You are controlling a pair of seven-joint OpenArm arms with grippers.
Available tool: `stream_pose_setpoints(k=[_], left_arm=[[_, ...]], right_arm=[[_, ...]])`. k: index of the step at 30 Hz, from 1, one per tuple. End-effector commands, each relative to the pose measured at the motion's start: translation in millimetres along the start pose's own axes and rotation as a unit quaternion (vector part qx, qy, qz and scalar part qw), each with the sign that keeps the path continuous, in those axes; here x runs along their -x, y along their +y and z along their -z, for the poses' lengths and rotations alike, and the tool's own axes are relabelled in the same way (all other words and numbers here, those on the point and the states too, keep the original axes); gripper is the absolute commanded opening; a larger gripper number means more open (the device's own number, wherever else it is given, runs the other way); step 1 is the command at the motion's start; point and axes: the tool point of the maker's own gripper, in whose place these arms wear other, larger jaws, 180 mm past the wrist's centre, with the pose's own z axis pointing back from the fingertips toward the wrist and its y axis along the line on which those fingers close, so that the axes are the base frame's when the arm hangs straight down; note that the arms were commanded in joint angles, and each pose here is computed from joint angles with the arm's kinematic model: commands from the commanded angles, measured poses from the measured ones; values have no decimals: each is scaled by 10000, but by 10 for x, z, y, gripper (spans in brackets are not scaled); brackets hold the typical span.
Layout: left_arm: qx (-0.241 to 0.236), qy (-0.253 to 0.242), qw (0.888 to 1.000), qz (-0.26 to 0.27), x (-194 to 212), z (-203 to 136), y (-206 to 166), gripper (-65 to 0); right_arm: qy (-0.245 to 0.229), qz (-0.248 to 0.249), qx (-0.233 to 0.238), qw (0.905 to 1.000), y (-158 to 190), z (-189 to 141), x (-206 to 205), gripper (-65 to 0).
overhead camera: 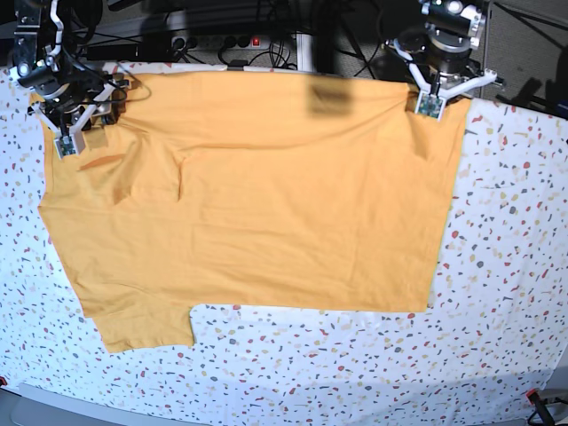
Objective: Fold the T-shirt properly
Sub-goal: 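Release the shirt edge and raise both grippers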
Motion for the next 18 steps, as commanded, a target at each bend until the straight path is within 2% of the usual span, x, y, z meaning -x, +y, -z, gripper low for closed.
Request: stream_pose_setpoints(k=[1,6,9,13,18], left_arm=[[-222,-214,9995,104,-118,-12,106,-460],[-853,-488,9940,487,-357,26,375,-460],[-1171,-385,9906,586,-438,56,533,-461],[-1340,-171,9896,495,-476,87,647,-460],[-1372,-410,9885,492,-607,93,672,-460]], right_arm=[[-128,-27,94,9999,-75,-32,-91,-368],[-162,-31,93,9998,-74,-35,-108,-368],[-243,-77,94,9996,-61,-59,-170,-368],[-419,-165,90,9989,-31,-113,-297,-368],[-681,-293,87,9972,15,-198,-482,-368]])
